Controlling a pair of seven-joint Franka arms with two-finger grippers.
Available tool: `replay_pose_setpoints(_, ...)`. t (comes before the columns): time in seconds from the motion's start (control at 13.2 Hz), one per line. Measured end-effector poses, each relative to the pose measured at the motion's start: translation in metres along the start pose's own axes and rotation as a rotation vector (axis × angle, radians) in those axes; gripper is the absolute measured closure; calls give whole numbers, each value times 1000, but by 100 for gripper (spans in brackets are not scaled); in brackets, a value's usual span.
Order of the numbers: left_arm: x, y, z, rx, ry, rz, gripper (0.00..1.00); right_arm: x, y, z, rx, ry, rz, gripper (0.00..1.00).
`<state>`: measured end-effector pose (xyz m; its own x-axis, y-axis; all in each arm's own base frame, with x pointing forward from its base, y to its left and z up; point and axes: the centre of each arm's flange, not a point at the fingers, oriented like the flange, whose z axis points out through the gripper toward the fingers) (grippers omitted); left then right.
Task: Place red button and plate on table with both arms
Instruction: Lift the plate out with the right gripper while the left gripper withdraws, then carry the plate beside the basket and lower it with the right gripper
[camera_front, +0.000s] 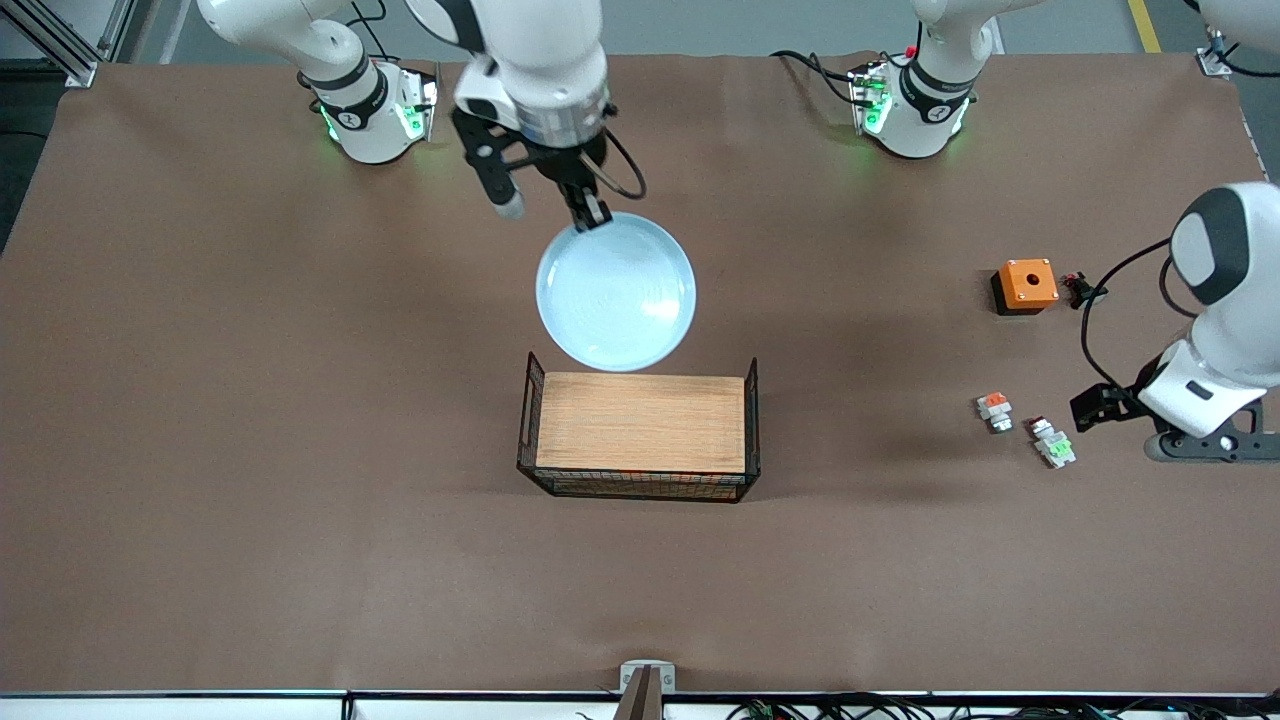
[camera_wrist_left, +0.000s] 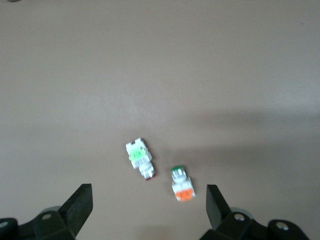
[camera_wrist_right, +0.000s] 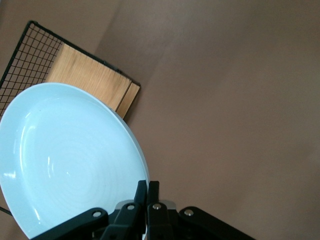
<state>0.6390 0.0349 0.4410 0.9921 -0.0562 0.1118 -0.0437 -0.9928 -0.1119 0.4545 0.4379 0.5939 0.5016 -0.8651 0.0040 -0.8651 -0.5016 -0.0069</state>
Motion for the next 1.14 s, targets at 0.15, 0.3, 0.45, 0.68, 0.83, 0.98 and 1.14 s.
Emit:
replay_pose_setpoints(0.15,-8,17,-40,13,-10,-17,0,47,14,-26,-33,-14,-110,97)
replay_pose_setpoints(0.3,-18,40,-77,20,-27,-30,0,116,26,-45,-58,-54,-233,97)
replay_pose_setpoints(0.45,-27,68,-107,-8,-67,-68,0,196,37,-49,-71,-80,-362,97)
replay_pose_setpoints(0.68,-34,102,-136,-31,-113,-90,0,296,54,-37,-80,-119,-530,97)
replay_pose_setpoints(0.83,-40,117,-152,-29,-113,-81,0,345,67,-25,-79,-142,-619,97)
replay_pose_setpoints(0.98,-48,123,-171,-24,-106,-83,0,387,74,-6,-62,-153,-703,97)
replay_pose_setpoints(1.14,-56,123,-191,-24,-107,-88,0,420,78,23,-42,-156,-784,97)
